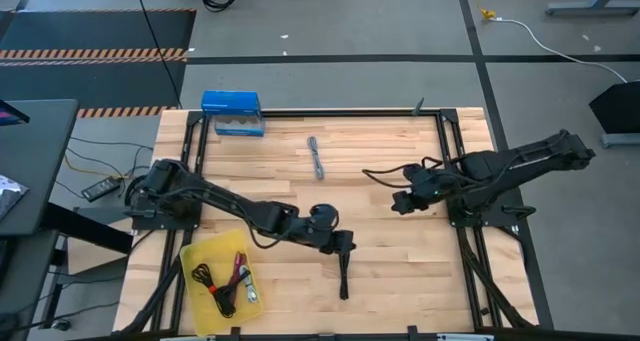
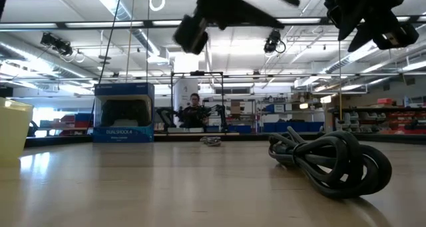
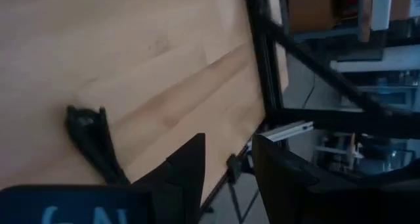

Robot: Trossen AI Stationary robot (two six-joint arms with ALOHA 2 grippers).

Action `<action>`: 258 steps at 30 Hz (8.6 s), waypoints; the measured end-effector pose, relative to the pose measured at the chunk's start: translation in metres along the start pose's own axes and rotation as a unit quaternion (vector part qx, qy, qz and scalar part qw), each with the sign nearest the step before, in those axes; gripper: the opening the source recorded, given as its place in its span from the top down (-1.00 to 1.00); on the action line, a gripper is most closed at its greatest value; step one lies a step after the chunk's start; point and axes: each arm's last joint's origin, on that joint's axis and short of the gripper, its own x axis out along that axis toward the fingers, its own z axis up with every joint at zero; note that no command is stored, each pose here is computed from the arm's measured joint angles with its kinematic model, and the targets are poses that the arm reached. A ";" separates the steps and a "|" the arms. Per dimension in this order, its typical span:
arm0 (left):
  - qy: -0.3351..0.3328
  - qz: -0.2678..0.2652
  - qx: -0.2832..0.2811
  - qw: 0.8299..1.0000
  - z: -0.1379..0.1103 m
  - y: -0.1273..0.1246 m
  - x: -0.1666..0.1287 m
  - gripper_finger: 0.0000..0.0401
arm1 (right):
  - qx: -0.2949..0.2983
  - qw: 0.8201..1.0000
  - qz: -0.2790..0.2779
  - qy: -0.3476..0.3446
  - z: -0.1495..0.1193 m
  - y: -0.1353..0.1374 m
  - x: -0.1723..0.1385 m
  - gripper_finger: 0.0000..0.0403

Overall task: Pick and place USB-C Cables
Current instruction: Put the black charger cable into the yellow bin, then put the white charger cable into the yellow bin

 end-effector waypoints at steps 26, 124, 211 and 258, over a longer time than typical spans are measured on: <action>0.040 0.166 0.004 0.985 -0.014 0.049 0.023 0.23 | -0.012 0.999 -0.024 0.042 -0.002 0.009 0.029 0.39; 0.155 0.084 0.702 0.690 -0.003 0.049 0.021 -0.27 | -0.045 0.995 0.020 0.082 -0.004 0.016 0.030 0.39; 0.127 0.445 0.052 0.885 -0.156 0.061 -0.215 0.61 | -0.144 0.980 0.120 0.069 0.014 0.030 0.029 0.39; 0.048 0.384 0.022 0.922 -0.063 0.032 -0.167 -0.15 | -0.104 0.973 0.207 -0.011 0.054 0.050 0.040 0.39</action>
